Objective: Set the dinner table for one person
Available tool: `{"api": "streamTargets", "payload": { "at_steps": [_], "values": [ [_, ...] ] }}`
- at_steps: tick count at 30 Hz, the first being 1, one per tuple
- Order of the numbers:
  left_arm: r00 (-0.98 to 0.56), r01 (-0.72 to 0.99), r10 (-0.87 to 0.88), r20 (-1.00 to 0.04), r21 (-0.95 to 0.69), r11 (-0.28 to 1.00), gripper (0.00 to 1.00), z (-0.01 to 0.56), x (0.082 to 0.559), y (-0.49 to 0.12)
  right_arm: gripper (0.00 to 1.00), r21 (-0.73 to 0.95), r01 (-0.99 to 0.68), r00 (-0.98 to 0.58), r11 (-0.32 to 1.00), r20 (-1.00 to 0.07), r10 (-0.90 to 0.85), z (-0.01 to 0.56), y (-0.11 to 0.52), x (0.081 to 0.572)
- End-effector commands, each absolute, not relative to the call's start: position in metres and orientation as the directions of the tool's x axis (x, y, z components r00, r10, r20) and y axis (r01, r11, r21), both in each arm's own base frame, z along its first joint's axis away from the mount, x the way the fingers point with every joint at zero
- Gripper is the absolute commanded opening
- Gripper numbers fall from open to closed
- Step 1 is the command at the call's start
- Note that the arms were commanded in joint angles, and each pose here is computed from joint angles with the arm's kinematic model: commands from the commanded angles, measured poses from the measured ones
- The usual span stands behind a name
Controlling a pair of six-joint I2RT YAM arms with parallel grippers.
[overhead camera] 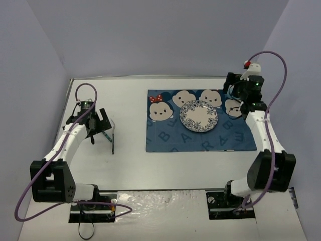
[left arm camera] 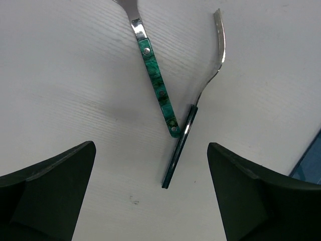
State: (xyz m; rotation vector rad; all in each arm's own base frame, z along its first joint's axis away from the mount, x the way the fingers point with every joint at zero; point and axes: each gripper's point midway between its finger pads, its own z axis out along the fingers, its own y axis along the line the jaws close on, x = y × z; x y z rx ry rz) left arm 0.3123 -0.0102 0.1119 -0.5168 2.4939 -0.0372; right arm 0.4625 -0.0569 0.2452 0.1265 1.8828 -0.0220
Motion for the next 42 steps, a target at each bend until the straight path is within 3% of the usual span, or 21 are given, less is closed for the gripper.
{"api": "streamTargets", "payload": {
  "at_steps": [1,4,7,13,20,29,36,42],
  "values": [
    [-0.688,-0.463,-0.475,-0.549,-0.173,0.869,0.89,0.108,0.331,-0.001,1.00,0.224,0.074,-0.289,0.972,-0.928,0.236,0.255,0.014,0.440],
    [-0.695,-0.474,-0.501,-0.516,-0.196,0.859,0.87,0.097,0.337,-0.007,1.00,0.226,-0.062,-0.346,0.972,-0.918,0.192,0.249,0.075,0.421],
    [-0.704,-0.466,-0.498,-0.507,-0.199,0.862,0.79,0.096,0.341,-0.011,1.00,0.249,-0.158,-0.395,0.955,-0.903,0.170,0.235,0.120,0.392],
    [-0.741,-0.414,-0.456,-0.493,-0.201,0.888,0.68,0.094,0.338,-0.032,1.00,0.310,-0.248,-0.468,0.918,-0.868,0.167,0.207,0.165,0.341],
    [-0.780,-0.286,-0.331,-0.532,-0.168,0.943,0.63,0.101,0.364,-0.053,1.00,0.330,-0.309,-0.504,0.892,-0.852,0.141,0.189,0.183,0.309],
    [-0.849,-0.189,-0.190,-0.494,-0.053,0.981,0.52,0.077,0.398,-0.061,1.00,0.350,-0.350,-0.525,0.869,-0.841,0.127,0.182,0.195,0.292],
    [-0.879,-0.167,-0.142,-0.455,0.014,0.986,0.35,0.057,0.408,-0.061,1.00,0.344,-0.358,-0.515,0.868,-0.848,0.124,0.185,0.193,0.289],
    [-0.883,-0.159,-0.101,-0.459,0.089,0.983,0.15,0.058,0.413,-0.058,1.00,0.348,-0.358,-0.519,0.867,-0.845,0.125,0.183,0.193,0.287]
  ]
}}
